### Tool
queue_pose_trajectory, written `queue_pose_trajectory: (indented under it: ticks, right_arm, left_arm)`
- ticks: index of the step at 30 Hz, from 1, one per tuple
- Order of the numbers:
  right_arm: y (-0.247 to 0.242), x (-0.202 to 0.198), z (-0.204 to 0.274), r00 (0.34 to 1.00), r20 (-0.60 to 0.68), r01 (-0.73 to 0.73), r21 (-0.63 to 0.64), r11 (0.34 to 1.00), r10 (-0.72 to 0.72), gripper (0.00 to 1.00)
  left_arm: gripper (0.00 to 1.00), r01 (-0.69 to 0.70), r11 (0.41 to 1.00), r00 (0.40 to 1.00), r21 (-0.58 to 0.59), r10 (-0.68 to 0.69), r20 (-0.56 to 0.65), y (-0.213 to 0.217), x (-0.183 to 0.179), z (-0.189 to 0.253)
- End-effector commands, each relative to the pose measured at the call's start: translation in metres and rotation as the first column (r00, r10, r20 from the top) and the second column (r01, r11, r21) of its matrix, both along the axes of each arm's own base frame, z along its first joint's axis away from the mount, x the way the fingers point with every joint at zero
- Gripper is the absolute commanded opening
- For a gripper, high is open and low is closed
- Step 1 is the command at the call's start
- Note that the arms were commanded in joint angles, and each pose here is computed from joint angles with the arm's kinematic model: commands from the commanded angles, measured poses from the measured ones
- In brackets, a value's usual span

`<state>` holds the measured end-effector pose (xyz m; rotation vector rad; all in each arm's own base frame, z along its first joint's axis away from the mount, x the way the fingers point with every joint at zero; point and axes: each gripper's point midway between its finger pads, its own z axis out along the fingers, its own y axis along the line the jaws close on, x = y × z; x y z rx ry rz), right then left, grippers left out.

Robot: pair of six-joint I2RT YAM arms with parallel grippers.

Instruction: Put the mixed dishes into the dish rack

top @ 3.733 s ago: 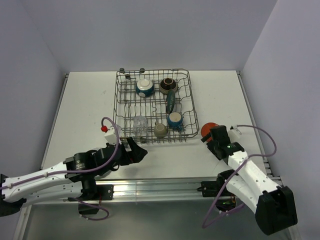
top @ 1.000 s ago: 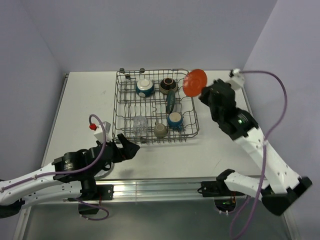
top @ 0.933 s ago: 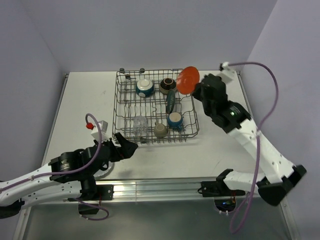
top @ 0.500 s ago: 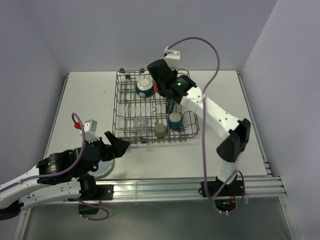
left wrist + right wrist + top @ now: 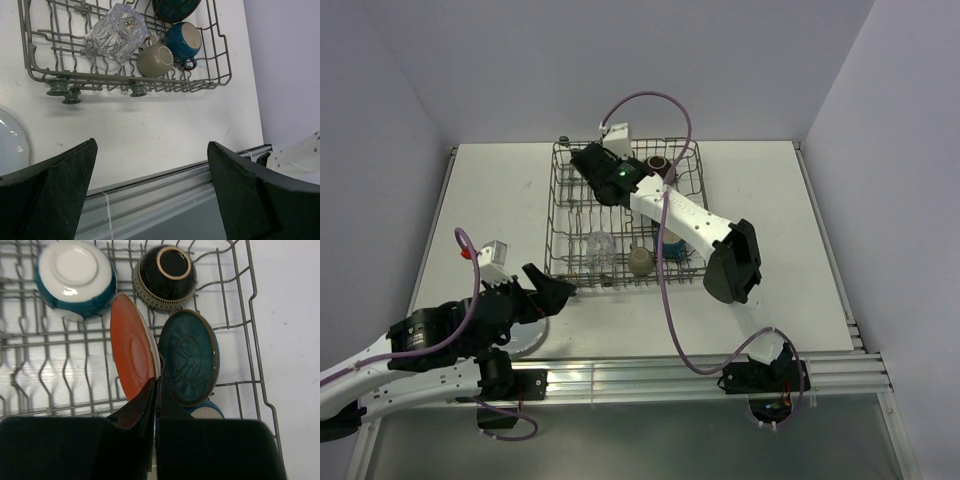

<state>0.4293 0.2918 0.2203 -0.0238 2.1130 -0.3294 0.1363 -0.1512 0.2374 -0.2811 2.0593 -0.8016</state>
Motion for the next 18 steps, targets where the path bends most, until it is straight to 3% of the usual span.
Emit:
queue_pose_trajectory:
  ticks: [1,18]
  right_arm:
    - [-0.007,0.005,0.009,0.998,0.051,0.044,-0.073,0.996,-0.04,0.0]
    - [-0.009,0.007,-0.04,0.998,0.002,0.064,-0.191,0.979,-0.065,0.0]
  left_arm:
    - [0.98,-0.019,1.0,1.0,-0.004,0.019,0.013,0.003,0.003,0.004]
    - [0.98,-0.01,1.0,1.0,-0.008,0.01,0.002,0.0,0.001,-0.002]
